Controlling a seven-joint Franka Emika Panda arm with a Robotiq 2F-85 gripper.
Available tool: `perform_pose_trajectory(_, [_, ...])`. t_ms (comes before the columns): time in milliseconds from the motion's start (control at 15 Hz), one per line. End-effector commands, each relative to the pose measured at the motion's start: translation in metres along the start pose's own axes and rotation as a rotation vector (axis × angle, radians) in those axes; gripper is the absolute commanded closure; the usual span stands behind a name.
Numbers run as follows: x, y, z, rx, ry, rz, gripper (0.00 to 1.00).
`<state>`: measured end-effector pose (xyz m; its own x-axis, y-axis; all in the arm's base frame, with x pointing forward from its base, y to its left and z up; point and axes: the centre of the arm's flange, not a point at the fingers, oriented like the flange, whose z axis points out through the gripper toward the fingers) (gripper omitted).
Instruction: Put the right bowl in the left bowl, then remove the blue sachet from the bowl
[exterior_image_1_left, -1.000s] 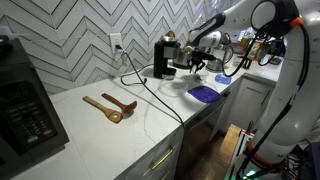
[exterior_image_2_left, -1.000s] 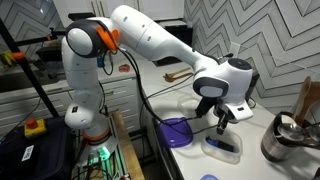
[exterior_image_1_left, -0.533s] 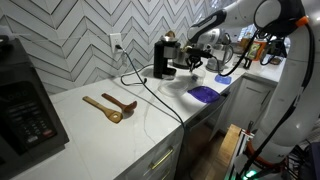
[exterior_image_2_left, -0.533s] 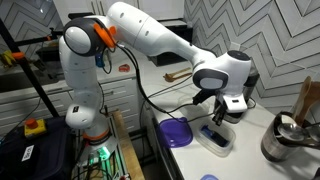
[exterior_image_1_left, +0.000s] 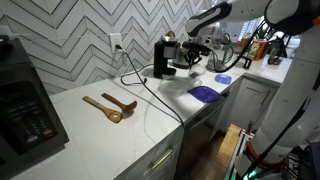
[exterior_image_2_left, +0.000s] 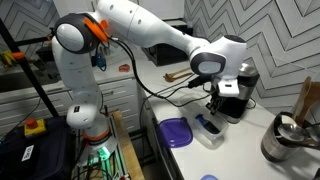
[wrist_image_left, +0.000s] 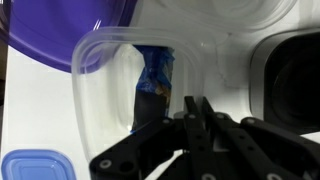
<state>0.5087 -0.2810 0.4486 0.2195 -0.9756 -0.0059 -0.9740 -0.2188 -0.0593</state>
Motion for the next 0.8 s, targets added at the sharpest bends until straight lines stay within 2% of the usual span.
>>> perform_pose_trajectory(0, [0.001,0.000,0.001,-0.002,-0.001,0.001,0.93])
perform_pose_trajectory(333, [0.003,0.001,0.004,-0.006,-0.002,0.005,0.93])
perform_pose_trajectory(400, [0.003,0.002,0.004,-0.006,-0.002,0.005,0.98])
perform_pose_trajectory(733, [-0.030,-0.017,-0.004,-0.023,0.016,0.050,0.98])
